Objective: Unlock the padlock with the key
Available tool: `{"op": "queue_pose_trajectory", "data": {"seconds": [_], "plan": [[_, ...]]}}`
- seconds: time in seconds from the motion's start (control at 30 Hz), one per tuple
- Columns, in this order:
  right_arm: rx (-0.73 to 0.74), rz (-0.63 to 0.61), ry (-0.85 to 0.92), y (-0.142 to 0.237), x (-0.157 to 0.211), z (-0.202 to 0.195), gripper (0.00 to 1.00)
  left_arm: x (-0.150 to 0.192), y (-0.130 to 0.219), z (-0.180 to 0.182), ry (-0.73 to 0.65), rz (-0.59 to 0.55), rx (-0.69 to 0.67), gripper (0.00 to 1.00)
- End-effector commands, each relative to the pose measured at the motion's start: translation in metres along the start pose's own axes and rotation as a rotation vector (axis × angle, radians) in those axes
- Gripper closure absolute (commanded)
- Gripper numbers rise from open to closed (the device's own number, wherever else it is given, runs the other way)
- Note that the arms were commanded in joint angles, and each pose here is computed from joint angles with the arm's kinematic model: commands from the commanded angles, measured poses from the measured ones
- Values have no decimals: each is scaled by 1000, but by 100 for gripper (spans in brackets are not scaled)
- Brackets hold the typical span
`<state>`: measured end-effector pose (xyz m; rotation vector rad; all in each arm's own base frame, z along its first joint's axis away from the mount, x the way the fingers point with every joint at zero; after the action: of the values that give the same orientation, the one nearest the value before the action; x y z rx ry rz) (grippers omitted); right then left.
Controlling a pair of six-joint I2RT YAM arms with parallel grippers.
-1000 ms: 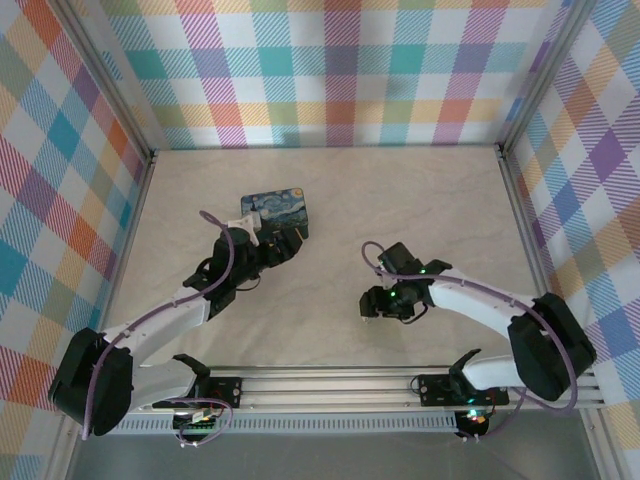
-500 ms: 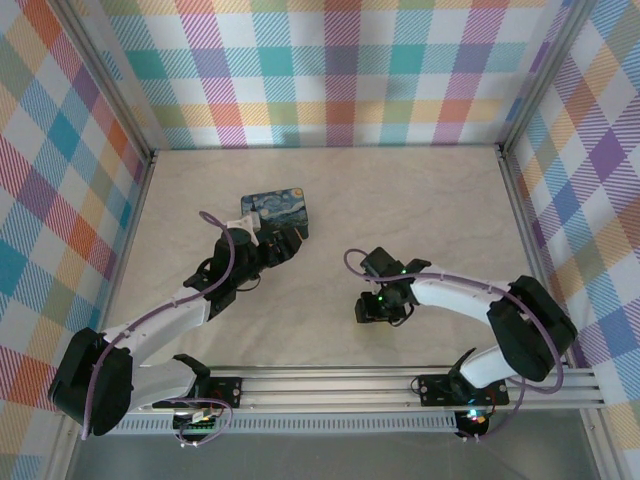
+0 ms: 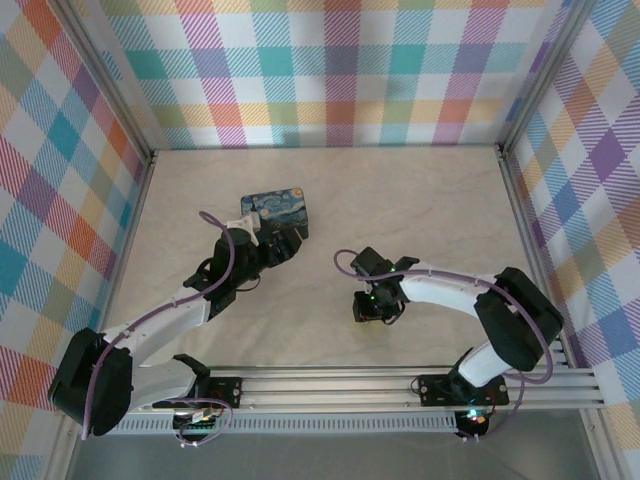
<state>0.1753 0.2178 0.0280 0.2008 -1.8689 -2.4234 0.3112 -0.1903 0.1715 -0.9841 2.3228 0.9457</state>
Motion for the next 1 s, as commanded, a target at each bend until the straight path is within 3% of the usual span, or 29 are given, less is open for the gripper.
{"op": "queue_pose_trajectory", "data": {"seconds": [0.0, 0.37, 0.73, 0.97], "plan": [[36, 2, 9, 1, -2, 0, 68, -7, 4, -10, -12, -16, 12, 0], [66, 30, 18, -9, 3, -2, 78, -6, 2, -8, -10, -11, 2, 0], [76, 8, 19, -7, 1, -2, 96, -7, 3, -9, -11, -11, 1, 0], [72, -12, 21, -2, 0, -2, 100, -7, 4, -10, -10, -12, 4, 0]]}}
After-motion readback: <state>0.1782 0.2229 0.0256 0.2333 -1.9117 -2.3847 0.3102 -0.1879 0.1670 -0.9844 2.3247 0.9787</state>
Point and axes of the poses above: each hand's point on the last joint's axis, 136 mm out from that joint toward the fingers, its own y axis back along the fingers, its own z axis along the line the jaws close on, x = y × z, the point moved 1 cm from there along y, back along the fingers, and after that the axes turned 3 degrees about -y, right-handed, at the moved point
